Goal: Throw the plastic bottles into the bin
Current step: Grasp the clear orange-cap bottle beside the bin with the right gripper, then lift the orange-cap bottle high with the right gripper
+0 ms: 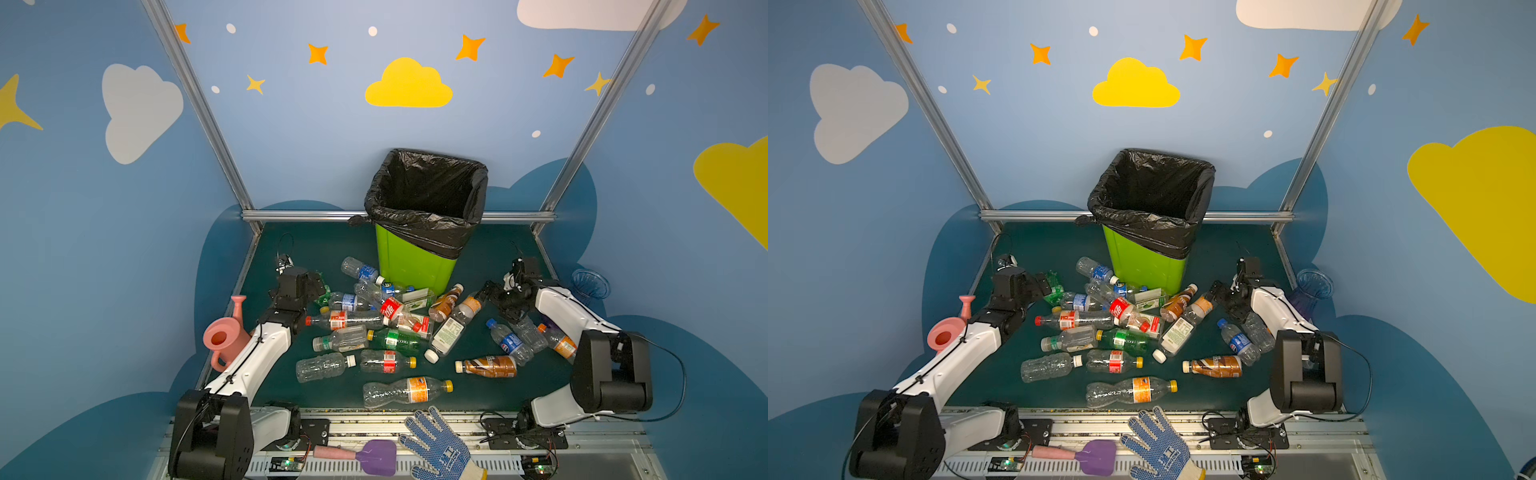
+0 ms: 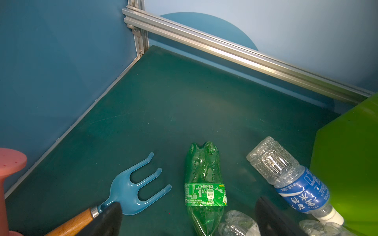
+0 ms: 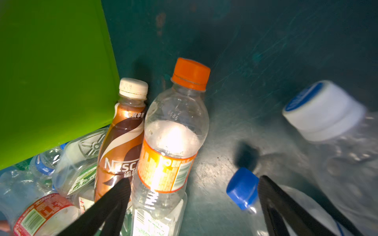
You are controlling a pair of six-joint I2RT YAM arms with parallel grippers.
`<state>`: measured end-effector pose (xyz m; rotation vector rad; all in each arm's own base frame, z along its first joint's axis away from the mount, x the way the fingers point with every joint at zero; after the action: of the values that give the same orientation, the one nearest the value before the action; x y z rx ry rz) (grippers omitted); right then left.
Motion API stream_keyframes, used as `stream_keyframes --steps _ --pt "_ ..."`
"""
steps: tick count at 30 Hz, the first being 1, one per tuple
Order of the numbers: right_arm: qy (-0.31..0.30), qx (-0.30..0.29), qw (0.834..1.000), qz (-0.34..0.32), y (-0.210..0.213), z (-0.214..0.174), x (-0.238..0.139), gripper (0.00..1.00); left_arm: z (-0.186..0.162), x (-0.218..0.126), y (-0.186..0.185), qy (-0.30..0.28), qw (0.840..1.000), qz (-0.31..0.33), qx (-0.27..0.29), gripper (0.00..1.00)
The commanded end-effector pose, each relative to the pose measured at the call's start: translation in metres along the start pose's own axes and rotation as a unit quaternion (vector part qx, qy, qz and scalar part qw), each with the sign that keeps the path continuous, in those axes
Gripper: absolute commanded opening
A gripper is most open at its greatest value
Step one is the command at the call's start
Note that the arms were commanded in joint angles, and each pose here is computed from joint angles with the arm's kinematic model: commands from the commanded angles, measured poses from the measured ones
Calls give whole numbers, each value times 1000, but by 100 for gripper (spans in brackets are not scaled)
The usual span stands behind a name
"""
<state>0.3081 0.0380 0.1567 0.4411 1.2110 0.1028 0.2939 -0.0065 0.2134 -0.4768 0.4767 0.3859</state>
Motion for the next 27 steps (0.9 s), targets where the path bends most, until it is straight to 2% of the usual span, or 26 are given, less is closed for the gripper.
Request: stream_keyframes --steps 1,5,16,27 --pt "-2 11 999 33 7 8 7 90 3 -2 -1 -5 1000 8 7 100" --pt "5 11 999 48 8 12 19 85 3 -3 -1 -5 1000 12 10 100" --pt "35 10 997 64 10 17 46 82 1 -4 1 1 1000 17 14 100" --pt "46 18 995 83 10 20 60 71 0 -6 2 2 1000 21 11 100"
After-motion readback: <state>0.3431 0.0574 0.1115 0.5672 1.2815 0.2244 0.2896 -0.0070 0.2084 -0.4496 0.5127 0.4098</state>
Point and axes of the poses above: each gripper's point midway between its finger pads, its own x axis out along the fingers, its own y axis along the line the jaws close on, z = x × y, the point moved 9 cm from there along -x, back along the fingers, and after that the axes turned 13 degrees about -x, right-handed, at the moved point
